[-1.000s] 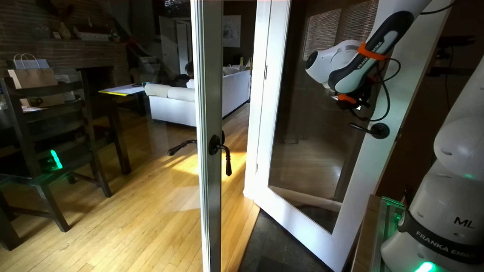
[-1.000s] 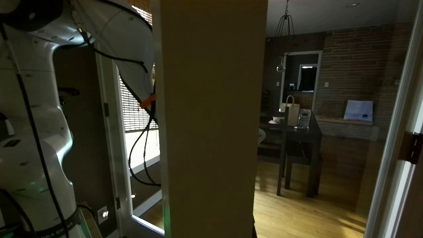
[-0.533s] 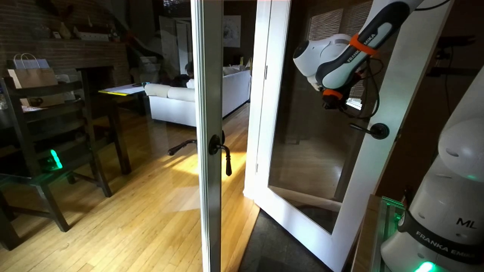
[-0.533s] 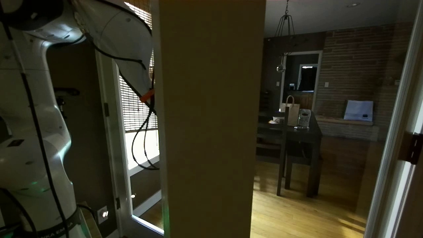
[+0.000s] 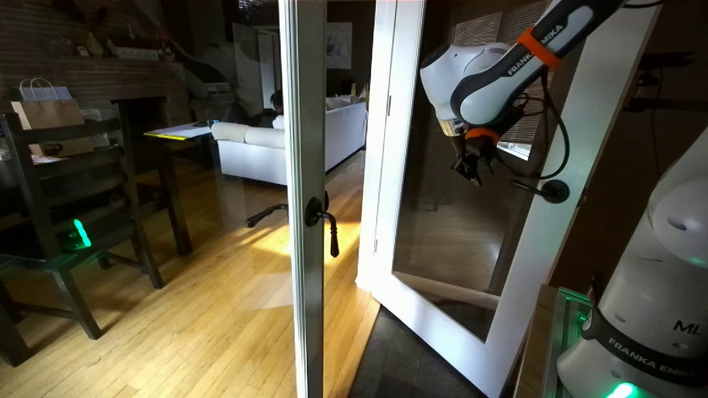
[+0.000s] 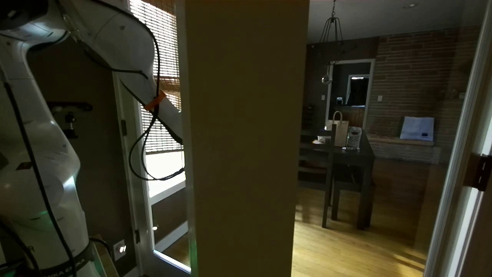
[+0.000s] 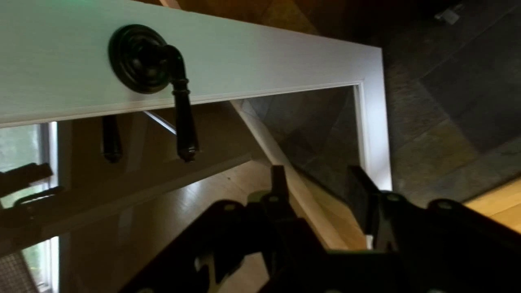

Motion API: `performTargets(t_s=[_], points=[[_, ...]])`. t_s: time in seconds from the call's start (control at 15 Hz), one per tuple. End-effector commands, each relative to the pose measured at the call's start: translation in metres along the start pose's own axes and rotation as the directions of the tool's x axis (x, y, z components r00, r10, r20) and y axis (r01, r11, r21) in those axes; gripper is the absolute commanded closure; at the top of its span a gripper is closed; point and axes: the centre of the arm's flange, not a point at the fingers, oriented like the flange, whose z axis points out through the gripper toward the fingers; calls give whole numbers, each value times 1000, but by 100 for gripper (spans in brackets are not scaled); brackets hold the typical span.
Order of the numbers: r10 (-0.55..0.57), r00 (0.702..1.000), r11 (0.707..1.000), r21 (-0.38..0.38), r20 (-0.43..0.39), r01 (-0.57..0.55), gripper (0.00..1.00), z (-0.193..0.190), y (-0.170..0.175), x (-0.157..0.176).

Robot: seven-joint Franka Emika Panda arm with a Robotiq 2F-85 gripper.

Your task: Open the right door

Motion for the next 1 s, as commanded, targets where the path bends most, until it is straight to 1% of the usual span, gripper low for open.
performTargets(t_s=[0.0,0.13,0.2,0.27,0.47,0.6,0.67,0.73,0.8,0.93], points=[[-138,990,981,134,-30,141,26,-17,-15,-34],[-211,976,958,190,-48,217,13,-23,-25,-43],[-248,967,942,216,-60,255,5,-26,-29,-47],[-286,955,925,241,-74,296,1,-29,-33,-52],[-397,911,858,307,-115,413,0,-36,-40,-63],[-466,873,802,347,-146,487,0,-37,-43,-64],[-410,906,856,299,-103,421,0,-32,-47,-52],[-434,893,838,312,-116,448,0,-34,-47,-54],[-446,886,829,316,-124,461,0,-35,-47,-54],[-455,881,822,319,-128,471,0,-35,-47,-54]])
